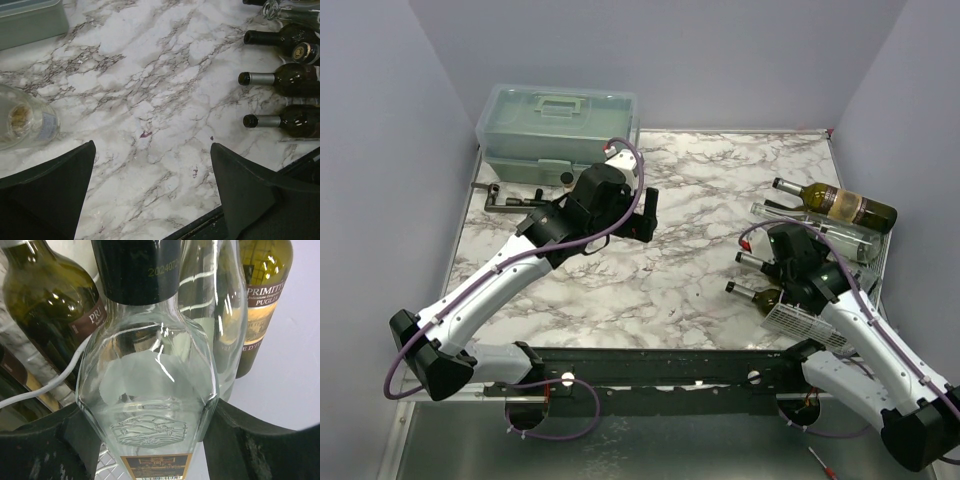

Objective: Put the wine bottle on the wine rack

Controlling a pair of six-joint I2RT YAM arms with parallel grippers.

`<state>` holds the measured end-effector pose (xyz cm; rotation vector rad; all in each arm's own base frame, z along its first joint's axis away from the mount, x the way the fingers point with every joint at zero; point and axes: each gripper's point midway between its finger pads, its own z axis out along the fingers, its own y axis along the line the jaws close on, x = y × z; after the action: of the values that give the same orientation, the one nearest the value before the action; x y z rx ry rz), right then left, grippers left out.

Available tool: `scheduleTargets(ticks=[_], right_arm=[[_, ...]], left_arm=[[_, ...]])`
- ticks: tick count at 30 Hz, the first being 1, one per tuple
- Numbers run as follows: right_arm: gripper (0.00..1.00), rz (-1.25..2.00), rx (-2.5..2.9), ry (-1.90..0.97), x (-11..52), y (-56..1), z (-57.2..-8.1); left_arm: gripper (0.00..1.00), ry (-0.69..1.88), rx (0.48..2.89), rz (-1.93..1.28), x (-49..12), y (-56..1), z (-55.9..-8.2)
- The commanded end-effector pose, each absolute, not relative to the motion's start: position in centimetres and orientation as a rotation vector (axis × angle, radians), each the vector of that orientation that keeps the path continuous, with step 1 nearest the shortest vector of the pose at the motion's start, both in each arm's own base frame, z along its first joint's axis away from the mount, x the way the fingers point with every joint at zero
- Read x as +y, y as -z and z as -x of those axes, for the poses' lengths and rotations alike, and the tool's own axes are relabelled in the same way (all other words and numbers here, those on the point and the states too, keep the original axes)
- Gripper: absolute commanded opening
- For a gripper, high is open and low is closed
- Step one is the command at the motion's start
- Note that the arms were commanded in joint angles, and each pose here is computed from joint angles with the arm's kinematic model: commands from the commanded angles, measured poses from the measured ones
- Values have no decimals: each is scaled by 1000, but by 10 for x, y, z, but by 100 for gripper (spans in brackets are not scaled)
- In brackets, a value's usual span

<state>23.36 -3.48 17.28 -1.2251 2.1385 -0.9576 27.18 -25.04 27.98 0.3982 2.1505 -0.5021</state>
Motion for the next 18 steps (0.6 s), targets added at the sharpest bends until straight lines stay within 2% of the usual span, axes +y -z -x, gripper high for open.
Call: scheduleTargets(ticks=[1,16,17,18], right_arm=[[0,1294,2090,1123,-54,-188,-238],[1,1520,2109,1099,-57,-142,-231],[5,1540,2115,1099,-58,-139,-228],[16,1554,2121,1099,-59,-137,-226]], left_arm=[[99,382,2106,-372,-236,-283,-273],[99,315,2087,-385,-233,-284,-273],[99,309,2087,-385,-233,-283,-274],[99,304,2089,-388,-232,-282,-274]])
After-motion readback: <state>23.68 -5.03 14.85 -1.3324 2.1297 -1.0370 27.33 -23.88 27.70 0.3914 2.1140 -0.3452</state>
